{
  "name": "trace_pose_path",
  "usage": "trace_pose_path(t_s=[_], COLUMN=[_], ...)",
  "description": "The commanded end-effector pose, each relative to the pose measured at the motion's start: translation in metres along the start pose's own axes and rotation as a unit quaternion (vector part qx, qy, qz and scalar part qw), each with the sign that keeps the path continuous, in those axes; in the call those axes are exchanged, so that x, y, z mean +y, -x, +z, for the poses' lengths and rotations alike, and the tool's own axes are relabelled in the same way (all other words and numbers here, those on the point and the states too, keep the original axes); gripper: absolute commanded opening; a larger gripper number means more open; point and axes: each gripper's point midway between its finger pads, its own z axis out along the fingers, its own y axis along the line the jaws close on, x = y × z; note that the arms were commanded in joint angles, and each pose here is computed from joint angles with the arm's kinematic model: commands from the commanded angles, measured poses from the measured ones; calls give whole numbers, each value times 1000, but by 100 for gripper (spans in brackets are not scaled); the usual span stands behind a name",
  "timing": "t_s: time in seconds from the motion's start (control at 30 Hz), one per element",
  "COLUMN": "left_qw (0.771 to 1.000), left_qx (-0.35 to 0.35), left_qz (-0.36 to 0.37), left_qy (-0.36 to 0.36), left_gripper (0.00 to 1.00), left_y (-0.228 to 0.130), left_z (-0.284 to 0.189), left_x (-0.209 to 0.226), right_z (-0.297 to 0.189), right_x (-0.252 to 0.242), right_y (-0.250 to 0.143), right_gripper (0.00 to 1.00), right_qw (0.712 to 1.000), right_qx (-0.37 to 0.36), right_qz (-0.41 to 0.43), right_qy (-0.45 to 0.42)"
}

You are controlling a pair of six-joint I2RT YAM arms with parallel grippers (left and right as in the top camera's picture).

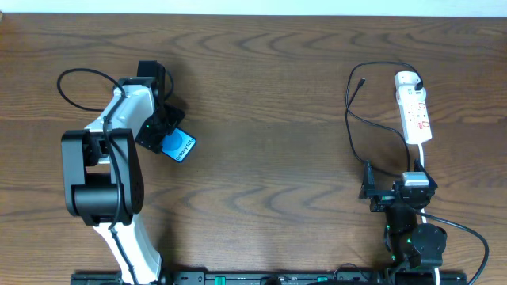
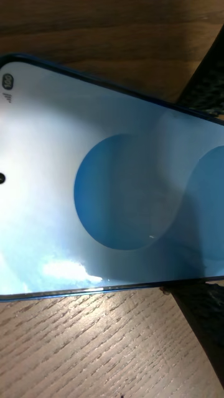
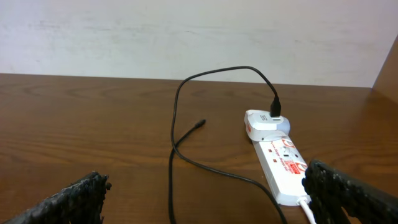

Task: Plug charger to phone and switch on socket
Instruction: 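Lift the phone upright with the left gripper and move it right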

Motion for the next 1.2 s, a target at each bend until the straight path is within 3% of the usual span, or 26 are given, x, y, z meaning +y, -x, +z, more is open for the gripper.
trace_pose_path(t_s=[0.0, 0.2, 0.6, 0.8, 1.17], left_qw=[997, 997, 998, 993, 954], left_qx=[31, 31, 26, 66, 201], left_qz=[1, 13, 50, 81, 113], left_qy=[73, 70, 17, -60, -192], left_gripper=[79, 69, 67, 67, 67], left_y=[-19, -18, -14, -31, -82], left_z=[35, 34, 0, -28, -67], left_x=[37, 36, 18, -3, -37], right_z=[0, 0, 0, 0, 0], right_x=[-1, -1, -1, -1, -1], right_y=[-1, -1, -1, -1, -1], right_gripper=[99, 99, 99, 99, 99], right_qw=[1000, 1000, 1000, 1000, 1000], right_qx=[0, 0, 0, 0, 0], right_qz=[5, 5, 5, 5, 5], right_qy=[-2, -2, -2, -2, -2])
